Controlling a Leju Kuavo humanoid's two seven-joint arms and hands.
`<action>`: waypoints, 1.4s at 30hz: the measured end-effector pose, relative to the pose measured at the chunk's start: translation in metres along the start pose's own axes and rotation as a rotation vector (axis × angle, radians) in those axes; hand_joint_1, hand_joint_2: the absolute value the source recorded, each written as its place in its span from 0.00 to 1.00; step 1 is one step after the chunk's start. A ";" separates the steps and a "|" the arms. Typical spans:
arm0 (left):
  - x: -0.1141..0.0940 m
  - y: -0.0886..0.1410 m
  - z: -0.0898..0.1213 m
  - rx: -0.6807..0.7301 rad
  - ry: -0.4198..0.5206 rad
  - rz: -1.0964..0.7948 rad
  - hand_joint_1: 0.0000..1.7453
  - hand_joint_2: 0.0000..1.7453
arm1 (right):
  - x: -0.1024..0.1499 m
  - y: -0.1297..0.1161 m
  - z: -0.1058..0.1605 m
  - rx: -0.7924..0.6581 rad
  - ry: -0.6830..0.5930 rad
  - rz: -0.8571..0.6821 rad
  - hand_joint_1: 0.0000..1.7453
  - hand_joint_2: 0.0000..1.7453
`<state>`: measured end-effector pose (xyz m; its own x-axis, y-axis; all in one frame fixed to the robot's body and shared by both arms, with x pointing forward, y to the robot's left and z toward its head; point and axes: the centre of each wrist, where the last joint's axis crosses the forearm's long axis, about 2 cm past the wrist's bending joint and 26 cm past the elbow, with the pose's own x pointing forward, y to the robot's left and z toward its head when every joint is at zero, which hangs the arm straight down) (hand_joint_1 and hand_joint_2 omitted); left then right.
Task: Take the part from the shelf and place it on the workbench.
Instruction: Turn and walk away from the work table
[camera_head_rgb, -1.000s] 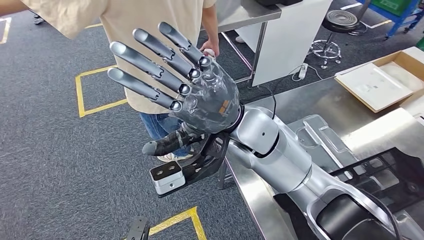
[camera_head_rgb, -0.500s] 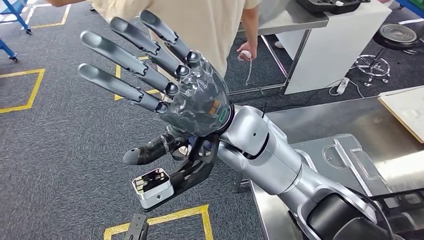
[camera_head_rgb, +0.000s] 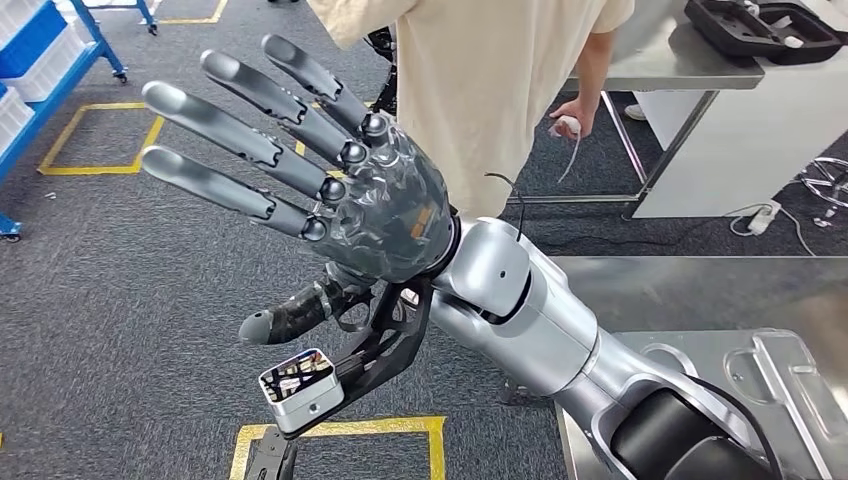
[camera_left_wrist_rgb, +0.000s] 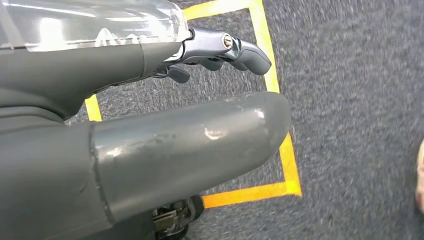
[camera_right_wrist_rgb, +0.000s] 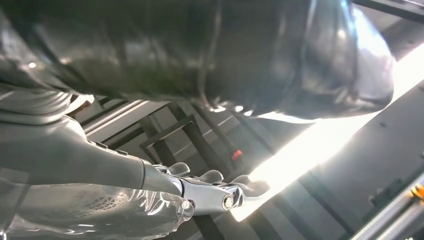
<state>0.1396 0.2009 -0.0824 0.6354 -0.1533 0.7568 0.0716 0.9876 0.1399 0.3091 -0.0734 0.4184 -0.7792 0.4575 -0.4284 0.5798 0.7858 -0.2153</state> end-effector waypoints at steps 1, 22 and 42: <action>0.000 0.000 0.000 0.000 0.000 0.000 0.00 0.00 | 0.000 0.000 0.000 0.001 0.001 -0.001 0.00 0.00; -0.016 -0.001 0.010 0.014 0.050 0.012 0.00 0.00 | 0.011 0.017 0.014 0.064 0.016 -0.051 0.00 0.00; -0.019 0.003 0.011 0.020 0.093 0.017 0.00 0.00 | 0.010 0.019 0.037 0.118 0.046 -0.040 0.00 0.00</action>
<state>0.1195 0.2067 -0.0892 0.7050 -0.1319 0.6968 0.0457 0.9890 0.1409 0.3217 -0.0695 0.3773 -0.8111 0.4472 -0.3771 0.5695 0.7509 -0.3344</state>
